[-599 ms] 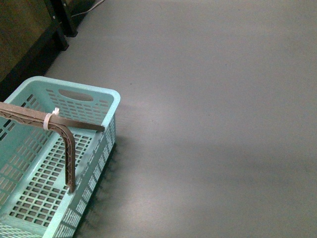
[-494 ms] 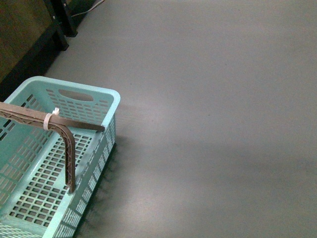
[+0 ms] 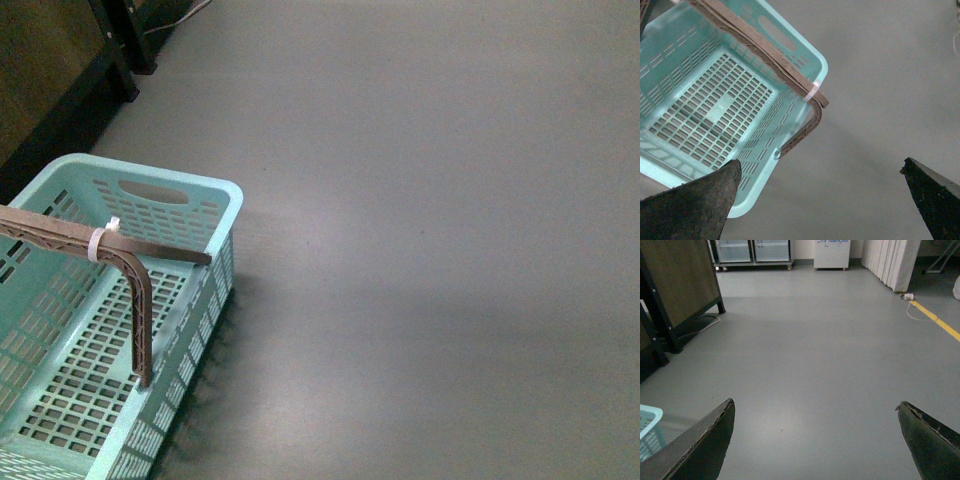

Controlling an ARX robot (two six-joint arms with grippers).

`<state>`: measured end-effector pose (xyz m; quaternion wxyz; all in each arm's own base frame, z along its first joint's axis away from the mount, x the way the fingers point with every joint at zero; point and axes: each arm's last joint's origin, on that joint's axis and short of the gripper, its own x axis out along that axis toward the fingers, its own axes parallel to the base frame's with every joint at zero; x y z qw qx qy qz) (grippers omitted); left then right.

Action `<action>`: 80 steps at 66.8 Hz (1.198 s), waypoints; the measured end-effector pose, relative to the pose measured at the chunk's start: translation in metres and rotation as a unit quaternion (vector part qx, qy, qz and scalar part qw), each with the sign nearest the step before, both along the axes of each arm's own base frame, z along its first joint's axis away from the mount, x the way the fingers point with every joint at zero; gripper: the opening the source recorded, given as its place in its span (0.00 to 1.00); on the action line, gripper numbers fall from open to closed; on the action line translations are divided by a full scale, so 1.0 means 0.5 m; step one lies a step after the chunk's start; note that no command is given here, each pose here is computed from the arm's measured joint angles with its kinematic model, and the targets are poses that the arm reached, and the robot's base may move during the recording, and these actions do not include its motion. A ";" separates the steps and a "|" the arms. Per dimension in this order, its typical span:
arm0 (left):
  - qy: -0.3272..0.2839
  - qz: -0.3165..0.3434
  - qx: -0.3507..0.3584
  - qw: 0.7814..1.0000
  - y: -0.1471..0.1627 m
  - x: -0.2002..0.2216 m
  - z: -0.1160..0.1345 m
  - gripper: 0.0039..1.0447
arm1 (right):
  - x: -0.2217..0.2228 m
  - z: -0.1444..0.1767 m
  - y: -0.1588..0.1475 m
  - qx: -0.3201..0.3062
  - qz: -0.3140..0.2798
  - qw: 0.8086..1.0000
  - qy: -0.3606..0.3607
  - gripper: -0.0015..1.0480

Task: Pick lemon and mango into basket

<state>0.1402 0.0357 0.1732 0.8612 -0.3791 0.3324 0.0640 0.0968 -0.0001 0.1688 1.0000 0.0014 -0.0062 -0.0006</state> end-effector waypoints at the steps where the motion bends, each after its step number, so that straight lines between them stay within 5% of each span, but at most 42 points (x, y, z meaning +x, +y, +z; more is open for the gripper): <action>1: 0.004 0.005 -0.005 1.000 0.002 0.004 -0.003 0.94 | 0.000 0.000 0.000 0.000 0.000 1.000 0.000 0.92; 18: 0.046 0.105 -0.050 0.992 0.032 0.127 -0.063 0.94 | 0.000 0.000 0.000 0.000 0.000 1.000 0.000 0.92; 80: 0.082 0.186 -0.115 0.973 0.000 0.391 -0.246 0.93 | 0.000 0.000 0.000 0.000 0.000 1.000 0.000 0.92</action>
